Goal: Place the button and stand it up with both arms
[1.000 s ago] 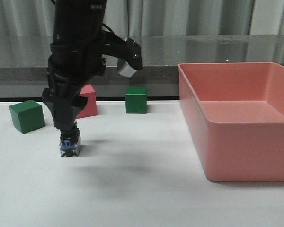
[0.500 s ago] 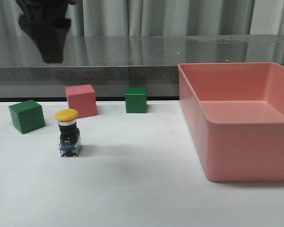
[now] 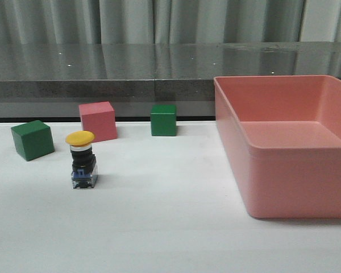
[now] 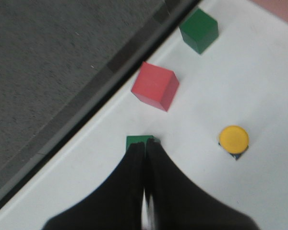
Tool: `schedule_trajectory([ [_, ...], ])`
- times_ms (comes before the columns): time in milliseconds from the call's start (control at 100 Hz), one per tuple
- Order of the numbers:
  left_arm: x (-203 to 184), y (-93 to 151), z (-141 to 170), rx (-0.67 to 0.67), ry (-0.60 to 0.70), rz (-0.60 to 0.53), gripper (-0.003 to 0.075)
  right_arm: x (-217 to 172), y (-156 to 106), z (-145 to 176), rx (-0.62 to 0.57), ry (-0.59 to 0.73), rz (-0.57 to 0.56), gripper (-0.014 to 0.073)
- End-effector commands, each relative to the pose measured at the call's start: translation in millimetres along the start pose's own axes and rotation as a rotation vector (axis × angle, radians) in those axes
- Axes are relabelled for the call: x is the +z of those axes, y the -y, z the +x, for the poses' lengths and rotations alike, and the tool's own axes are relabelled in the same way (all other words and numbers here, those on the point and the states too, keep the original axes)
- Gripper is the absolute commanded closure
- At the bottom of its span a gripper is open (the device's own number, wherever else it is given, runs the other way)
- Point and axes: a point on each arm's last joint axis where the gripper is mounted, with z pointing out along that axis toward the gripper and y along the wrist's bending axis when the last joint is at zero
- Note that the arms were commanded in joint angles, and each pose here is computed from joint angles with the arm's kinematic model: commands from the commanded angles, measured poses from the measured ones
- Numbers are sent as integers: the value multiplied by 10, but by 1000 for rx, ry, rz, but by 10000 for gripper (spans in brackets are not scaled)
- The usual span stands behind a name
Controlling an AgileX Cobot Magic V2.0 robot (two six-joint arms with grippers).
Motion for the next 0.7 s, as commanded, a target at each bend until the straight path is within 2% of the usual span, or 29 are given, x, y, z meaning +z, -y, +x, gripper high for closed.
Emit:
schedule_trajectory([
  [0,-340,-51,25,-51,202,-79,739,-22,51,-156,7,99,45,652],
  [130,-480,50,341,-97,273,-139,739,-22,51,-156,7,99,45,652],
  [380,-615,498,982,-230,446,-240,739,-22,51,-156,7,99,45,652],
  [510,-655,725,1293,-274,490,-255,739,-22,51,-156,7,99,45,652],
  [690,-731,965,1557,-321,555,-237,739,-22,51,-156,7,99,45,652],
])
